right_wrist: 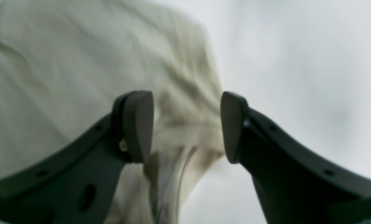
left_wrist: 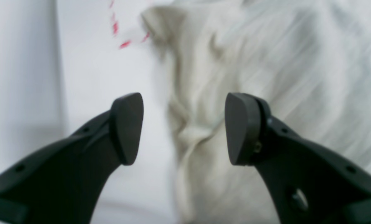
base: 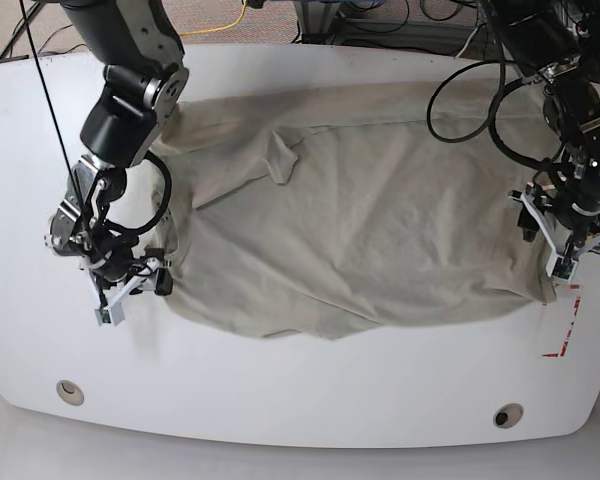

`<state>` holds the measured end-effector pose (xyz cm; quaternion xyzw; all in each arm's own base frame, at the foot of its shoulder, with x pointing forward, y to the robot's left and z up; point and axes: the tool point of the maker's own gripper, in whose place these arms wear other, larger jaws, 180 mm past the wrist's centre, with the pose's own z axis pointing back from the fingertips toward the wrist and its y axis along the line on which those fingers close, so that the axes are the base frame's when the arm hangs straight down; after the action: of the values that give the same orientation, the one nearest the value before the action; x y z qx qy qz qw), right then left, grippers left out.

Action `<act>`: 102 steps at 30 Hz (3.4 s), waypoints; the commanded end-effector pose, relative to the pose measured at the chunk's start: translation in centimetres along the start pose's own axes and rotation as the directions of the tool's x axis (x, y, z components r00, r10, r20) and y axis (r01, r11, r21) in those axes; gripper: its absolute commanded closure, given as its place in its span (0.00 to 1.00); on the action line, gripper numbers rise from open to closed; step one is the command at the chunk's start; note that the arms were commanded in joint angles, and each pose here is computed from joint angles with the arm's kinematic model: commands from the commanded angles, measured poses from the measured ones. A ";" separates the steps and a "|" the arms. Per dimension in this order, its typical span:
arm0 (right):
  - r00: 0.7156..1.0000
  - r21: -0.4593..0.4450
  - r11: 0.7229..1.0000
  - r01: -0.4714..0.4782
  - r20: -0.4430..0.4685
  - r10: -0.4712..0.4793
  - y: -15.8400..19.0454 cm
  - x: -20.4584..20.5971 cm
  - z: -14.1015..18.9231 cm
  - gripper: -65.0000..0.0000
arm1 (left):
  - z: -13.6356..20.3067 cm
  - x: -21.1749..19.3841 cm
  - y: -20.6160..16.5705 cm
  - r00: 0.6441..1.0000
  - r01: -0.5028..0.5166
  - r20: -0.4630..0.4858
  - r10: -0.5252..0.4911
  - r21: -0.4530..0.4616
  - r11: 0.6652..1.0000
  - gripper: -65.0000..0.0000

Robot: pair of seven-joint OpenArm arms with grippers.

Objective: Layout the t-shirt on the table in an organized manner, then fold the t-shirt properly
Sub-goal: 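Move both grippers to the shirt's opposite edge and pinch fabric, then lift the shirt edge high with both grippers, raising the shirt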

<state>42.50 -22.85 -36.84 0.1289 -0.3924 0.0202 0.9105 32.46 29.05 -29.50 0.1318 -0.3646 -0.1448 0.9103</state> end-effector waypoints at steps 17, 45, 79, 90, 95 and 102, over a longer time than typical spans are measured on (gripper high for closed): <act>0.976 0.163 0.971 0.172 0.107 -0.191 0.8 1.9 -5.7 0.49 | -1.0 1.6 2.4 1.000 -0.017 0.003 0.017 0.050 0.999 0.40; 0.992 0.238 0.968 0.075 0.080 -0.097 6.3 2.2 -7.4 0.97 | -4.1 -1.8 7.1 0.924 -0.371 -0.061 0.377 0.092 0.924 0.39; 0.995 0.239 0.968 0.080 0.038 -0.091 6.4 0.5 -7.5 0.97 | -16.9 1.4 5.8 0.731 -0.680 0.043 0.681 -0.035 0.732 0.39; 0.997 0.218 0.975 0.034 0.053 -0.047 6.0 0.6 -6.8 0.97 | -17.1 -1.5 4.4 0.735 -0.677 -0.040 0.676 -0.021 0.735 0.40; 0.998 0.218 0.976 0.030 0.055 -0.043 6.0 0.7 -6.8 0.97 | -16.7 -1.5 4.9 0.746 -0.666 -0.039 0.665 -0.013 0.746 0.44; 0.997 0.218 0.976 0.030 0.056 -0.043 6.0 0.8 -6.8 0.97 | -16.2 -3.3 4.9 0.763 -0.645 -0.056 0.644 0.013 0.764 0.94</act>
<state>45.03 -14.89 -42.02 0.2357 -0.3786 0.0386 0.8942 42.45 36.15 -41.81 -0.0122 -0.3697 0.1848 0.9105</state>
